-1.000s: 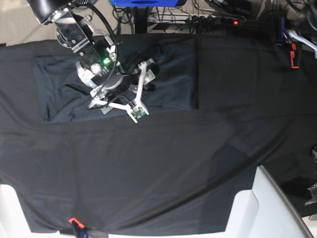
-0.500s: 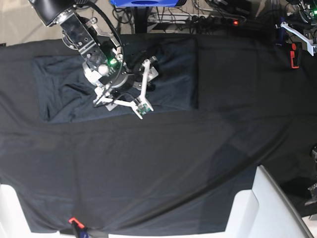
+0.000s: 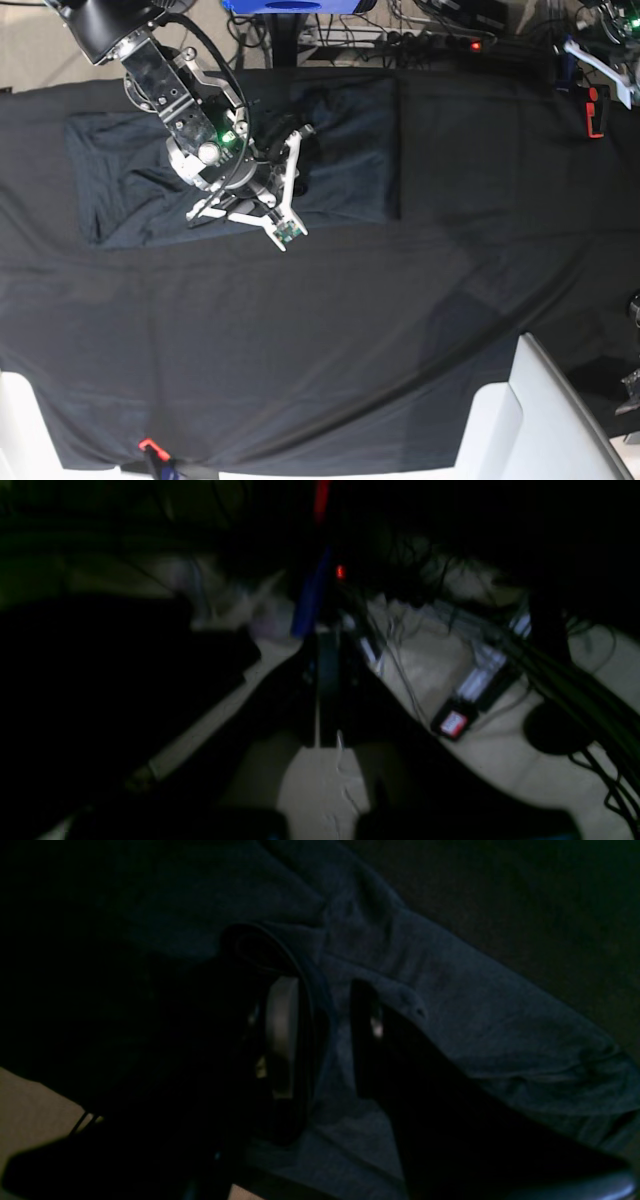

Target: Fold the T-shirt properly

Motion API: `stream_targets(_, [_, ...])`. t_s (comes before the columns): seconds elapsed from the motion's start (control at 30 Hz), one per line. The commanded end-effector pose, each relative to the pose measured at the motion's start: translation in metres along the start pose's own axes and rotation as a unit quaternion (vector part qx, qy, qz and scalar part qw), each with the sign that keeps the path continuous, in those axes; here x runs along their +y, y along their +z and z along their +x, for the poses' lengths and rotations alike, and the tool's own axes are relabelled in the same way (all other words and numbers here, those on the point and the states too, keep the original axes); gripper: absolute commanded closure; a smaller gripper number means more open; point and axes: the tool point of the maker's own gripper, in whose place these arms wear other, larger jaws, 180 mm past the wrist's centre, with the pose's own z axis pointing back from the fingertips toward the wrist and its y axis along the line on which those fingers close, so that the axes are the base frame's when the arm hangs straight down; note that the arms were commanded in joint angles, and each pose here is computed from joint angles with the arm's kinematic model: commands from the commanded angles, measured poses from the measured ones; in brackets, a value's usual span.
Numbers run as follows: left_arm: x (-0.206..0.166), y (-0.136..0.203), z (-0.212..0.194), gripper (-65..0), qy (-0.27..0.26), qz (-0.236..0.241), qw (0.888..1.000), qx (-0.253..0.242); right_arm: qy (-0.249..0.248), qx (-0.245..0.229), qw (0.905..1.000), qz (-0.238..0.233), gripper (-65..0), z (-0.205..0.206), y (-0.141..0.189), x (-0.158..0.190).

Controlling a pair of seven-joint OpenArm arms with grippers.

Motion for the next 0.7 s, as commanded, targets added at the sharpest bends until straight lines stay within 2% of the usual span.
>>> stream_targets(0.0, [0.009, 0.003, 0.010, 0.0, -0.002, 0.008, 1.000, -0.014, -0.002, -0.020, 0.9998, -0.005, -16.7, 0.013, 0.003, -0.004])
stream_targets(0.23, [0.009, -0.001, 0.007, 0.0, 0.002, 0.007, 1.000, -0.009, -0.010, -0.017, 0.9998, 0.004, -17.0, 0.015, 0.002, 0.006])
stream_targets(0.47, [0.009, 0.000, 0.008, 0.0, 0.001, 0.007, 1.000, -0.010, -0.018, 0.021, 0.9994, 0.018, -16.4, -0.004, -0.018, 0.019])
stream_targets(0.57, [0.009, -0.001, 0.007, 0.0, 0.001, 0.007, 1.000, -0.009, -0.020, 0.011, 0.9995, 0.020, -15.6, 0.003, -0.018, 0.021])
stream_targets(0.63, [0.010, -0.001, 0.008, 0.0, 0.001, 0.007, 1.000, -0.009, -0.020, 0.010, 0.9995, 0.020, -10.7, 0.004, -0.018, 0.021])
stream_targets(0.67, [0.010, -0.001, 0.008, 0.0, 0.001, 0.007, 1.000, -0.009, -0.020, 0.010, 0.9995, 0.020, -5.9, 0.004, -0.018, 0.021])
